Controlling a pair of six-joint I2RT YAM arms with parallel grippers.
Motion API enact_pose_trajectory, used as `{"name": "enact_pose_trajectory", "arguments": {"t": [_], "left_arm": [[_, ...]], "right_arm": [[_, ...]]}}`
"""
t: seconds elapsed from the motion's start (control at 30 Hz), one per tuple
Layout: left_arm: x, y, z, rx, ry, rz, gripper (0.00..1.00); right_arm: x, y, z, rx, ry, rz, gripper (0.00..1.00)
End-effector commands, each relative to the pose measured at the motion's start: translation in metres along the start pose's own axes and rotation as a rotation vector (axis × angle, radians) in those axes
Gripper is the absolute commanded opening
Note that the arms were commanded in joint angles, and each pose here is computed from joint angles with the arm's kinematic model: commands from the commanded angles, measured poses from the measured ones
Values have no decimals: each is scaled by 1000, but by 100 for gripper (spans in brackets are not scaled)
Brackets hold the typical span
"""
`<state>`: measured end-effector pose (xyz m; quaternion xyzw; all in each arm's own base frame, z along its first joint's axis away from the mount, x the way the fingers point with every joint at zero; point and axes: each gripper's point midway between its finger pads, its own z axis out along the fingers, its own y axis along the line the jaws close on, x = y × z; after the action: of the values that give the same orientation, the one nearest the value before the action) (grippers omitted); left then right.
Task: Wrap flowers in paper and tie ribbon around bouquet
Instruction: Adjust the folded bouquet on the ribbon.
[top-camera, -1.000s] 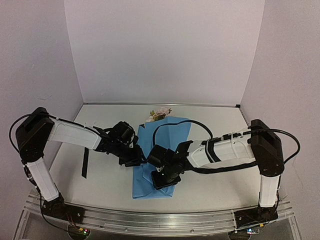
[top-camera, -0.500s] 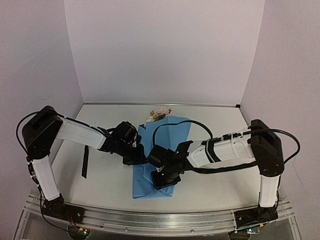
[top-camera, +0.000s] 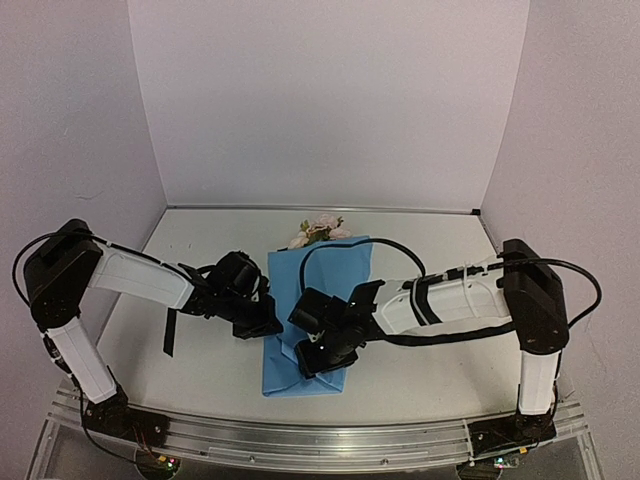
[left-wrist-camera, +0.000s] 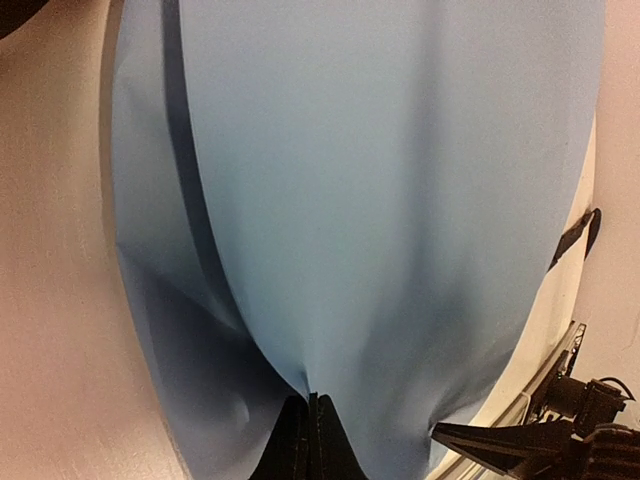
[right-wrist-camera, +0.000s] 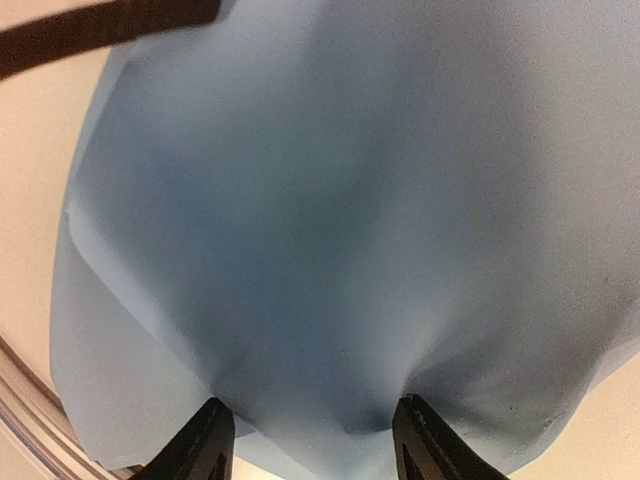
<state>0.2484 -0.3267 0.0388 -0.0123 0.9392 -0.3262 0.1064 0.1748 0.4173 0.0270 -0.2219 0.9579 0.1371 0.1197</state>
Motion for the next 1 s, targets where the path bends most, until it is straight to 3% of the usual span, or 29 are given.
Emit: {"name": "enact_pose_trajectory", "arguments": {"t": [0.0,0.17,0.57,0.83,0.97], "left_arm": [[-4,-7,-11,15,-64,-12,0],[-6,0,-11,-4,-86,-30,0],[-3,4,-8,12,-91,-42,0],[-4,1,-12,22,-98,-42,0],[-5,-2,-16,36,-105,-47,0]], "right_arm": [[-31,24,-31,-36,-117,-53,59],[-36,43,-39,-64,-140,-106,64],[-37,58,3,-49,-87,-148,56],[-18,41,35,6,-18,-131,31],[-8,36,42,16,11,-129,22]]}}
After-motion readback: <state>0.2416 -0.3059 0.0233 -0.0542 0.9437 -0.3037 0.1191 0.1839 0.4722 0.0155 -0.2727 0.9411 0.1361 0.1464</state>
